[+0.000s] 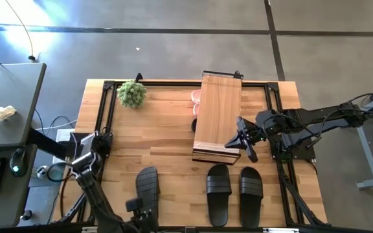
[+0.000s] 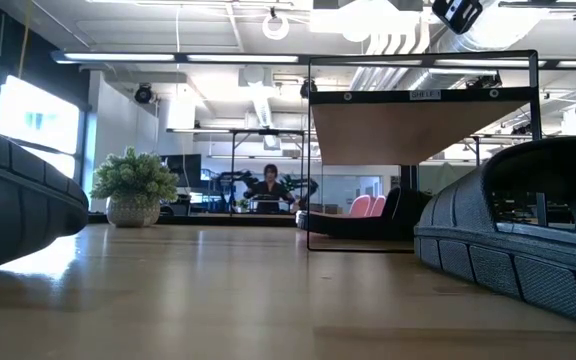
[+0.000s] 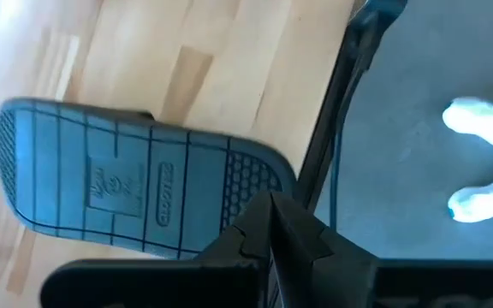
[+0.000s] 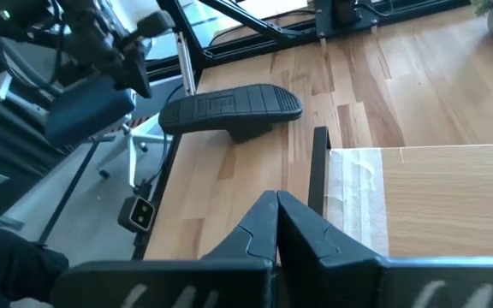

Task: Pick and place slides into the shelf
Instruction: Put the black slipper under the shelf

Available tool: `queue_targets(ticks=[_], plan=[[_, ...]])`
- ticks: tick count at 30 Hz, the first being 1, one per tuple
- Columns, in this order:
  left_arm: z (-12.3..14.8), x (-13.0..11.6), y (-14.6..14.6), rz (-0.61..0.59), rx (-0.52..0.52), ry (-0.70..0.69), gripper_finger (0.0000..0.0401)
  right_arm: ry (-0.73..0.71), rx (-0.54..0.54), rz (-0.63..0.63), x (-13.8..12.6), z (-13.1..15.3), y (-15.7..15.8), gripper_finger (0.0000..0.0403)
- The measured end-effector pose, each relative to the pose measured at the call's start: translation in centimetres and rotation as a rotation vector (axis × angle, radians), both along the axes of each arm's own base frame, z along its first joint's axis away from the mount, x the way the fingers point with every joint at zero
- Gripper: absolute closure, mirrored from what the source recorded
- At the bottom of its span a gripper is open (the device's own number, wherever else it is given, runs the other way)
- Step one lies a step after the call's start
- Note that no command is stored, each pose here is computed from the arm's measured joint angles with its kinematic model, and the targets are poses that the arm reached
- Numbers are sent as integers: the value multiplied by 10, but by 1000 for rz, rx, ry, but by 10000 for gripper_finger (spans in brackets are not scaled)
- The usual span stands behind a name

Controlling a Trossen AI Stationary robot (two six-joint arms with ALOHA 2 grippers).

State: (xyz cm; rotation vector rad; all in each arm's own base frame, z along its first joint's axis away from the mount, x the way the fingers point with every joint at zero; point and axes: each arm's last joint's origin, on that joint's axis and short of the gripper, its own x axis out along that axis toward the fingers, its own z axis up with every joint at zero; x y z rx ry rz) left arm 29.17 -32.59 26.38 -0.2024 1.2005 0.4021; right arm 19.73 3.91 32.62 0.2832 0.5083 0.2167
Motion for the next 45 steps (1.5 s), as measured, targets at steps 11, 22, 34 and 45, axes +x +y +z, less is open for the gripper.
queue_targets(ticks=[11, 22, 34, 45], plan=[[-11, 4, -9, 69, -107, 29, 400, -8, -30, 5, 0, 0, 0, 403], [-13, 4, -12, 31, -164, 93, 277, -14, -54, -11, 0, 0, -1, 403], [-36, 3, -4, 104, -129, 173, 165, -16, -65, -14, 0, 0, -1, 403], [-69, 5, 17, 152, 53, 193, 193, -17, -76, -37, 1, 0, -2, 403]])
